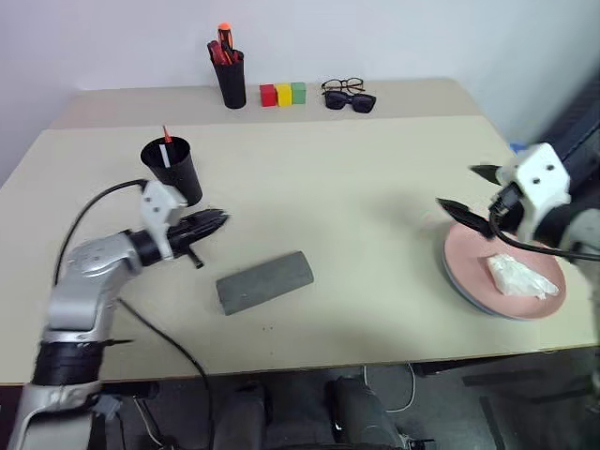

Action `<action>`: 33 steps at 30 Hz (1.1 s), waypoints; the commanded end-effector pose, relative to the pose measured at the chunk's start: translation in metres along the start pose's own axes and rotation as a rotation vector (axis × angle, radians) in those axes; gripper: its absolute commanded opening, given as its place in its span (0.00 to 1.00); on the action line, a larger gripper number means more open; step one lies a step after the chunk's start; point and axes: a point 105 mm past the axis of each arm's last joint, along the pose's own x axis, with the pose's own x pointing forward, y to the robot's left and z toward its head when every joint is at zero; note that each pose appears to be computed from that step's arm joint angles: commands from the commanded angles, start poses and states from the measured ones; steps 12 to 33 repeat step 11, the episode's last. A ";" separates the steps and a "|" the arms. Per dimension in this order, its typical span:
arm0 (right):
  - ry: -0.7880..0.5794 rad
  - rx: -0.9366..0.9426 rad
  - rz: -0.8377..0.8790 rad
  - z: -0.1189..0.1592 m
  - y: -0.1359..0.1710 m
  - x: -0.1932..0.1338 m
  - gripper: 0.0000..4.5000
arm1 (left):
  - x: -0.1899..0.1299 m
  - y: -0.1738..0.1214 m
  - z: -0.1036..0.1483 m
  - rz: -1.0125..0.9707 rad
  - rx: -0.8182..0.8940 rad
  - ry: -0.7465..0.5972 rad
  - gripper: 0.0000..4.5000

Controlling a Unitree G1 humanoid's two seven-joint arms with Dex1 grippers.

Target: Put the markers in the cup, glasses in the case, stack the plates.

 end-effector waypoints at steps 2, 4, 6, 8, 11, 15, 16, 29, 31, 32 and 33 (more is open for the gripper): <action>-0.141 0.152 0.163 0.011 0.022 0.022 0.83 | -0.036 0.016 0.004 0.173 0.065 0.027 0.11; -0.151 0.183 0.222 0.007 0.033 0.033 0.83 | -0.053 0.020 0.002 0.246 0.046 0.027 0.11; -0.144 0.191 0.253 0.002 0.039 0.046 0.83 | -0.066 0.020 -0.001 0.305 0.025 0.022 0.11; -0.144 0.198 0.269 -0.002 0.042 0.057 0.83 | -0.073 0.017 -0.004 0.341 0.017 0.023 0.11; -0.146 0.196 0.282 -0.004 0.043 0.066 0.83 | -0.076 0.014 -0.006 0.371 0.008 0.024 0.11; -0.146 0.196 0.282 -0.004 0.043 0.066 0.83 | -0.076 0.014 -0.006 0.371 0.008 0.024 0.11; -0.146 0.196 0.282 -0.004 0.043 0.066 0.83 | -0.076 0.014 -0.006 0.371 0.008 0.024 0.11; -0.146 0.196 0.282 -0.004 0.043 0.066 0.83 | -0.076 0.014 -0.006 0.371 0.008 0.024 0.11; -0.146 0.196 0.282 -0.004 0.043 0.066 0.83 | -0.076 0.014 -0.006 0.371 0.008 0.024 0.11; -0.146 0.196 0.282 -0.004 0.043 0.066 0.83 | -0.076 0.014 -0.006 0.371 0.008 0.024 0.11; -0.146 0.196 0.282 -0.004 0.043 0.066 0.83 | -0.076 0.014 -0.006 0.371 0.008 0.024 0.11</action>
